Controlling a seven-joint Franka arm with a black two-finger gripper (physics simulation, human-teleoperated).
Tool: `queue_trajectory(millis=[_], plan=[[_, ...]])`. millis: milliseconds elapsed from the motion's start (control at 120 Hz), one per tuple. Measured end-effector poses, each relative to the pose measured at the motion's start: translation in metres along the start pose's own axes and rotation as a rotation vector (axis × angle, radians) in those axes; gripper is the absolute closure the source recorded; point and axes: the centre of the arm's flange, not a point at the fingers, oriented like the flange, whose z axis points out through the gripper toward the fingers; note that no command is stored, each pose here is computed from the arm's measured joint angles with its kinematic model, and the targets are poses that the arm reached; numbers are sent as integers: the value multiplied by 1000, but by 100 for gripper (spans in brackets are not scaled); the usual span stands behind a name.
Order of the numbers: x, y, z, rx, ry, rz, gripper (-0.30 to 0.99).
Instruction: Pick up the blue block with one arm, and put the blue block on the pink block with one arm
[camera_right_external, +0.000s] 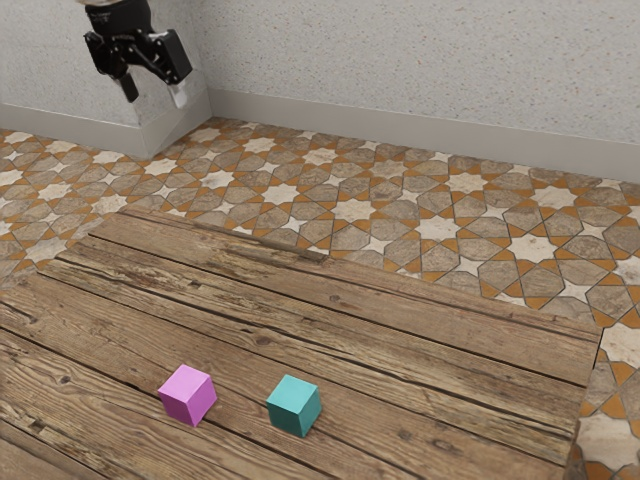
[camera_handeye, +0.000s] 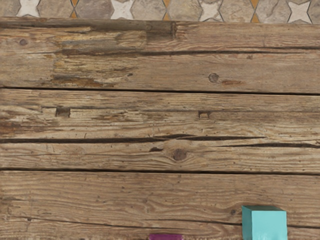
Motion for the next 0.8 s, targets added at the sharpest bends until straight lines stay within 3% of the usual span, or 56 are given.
queue_trajectory(millis=[167, 250, 308, 467, 667, 800], plan=[[-7, -58, -7, 11, -8, -103, 2], [-30, -85, -86, 35, 132, -159, 2], [-37, -95, -103, 39, 156, -182, 2], [-7, -94, -56, 37, 48, -192, 2], [16, 7, -18, 11, -34, -21, 2], [10, 14, 42, -7, -125, -11, 2]])
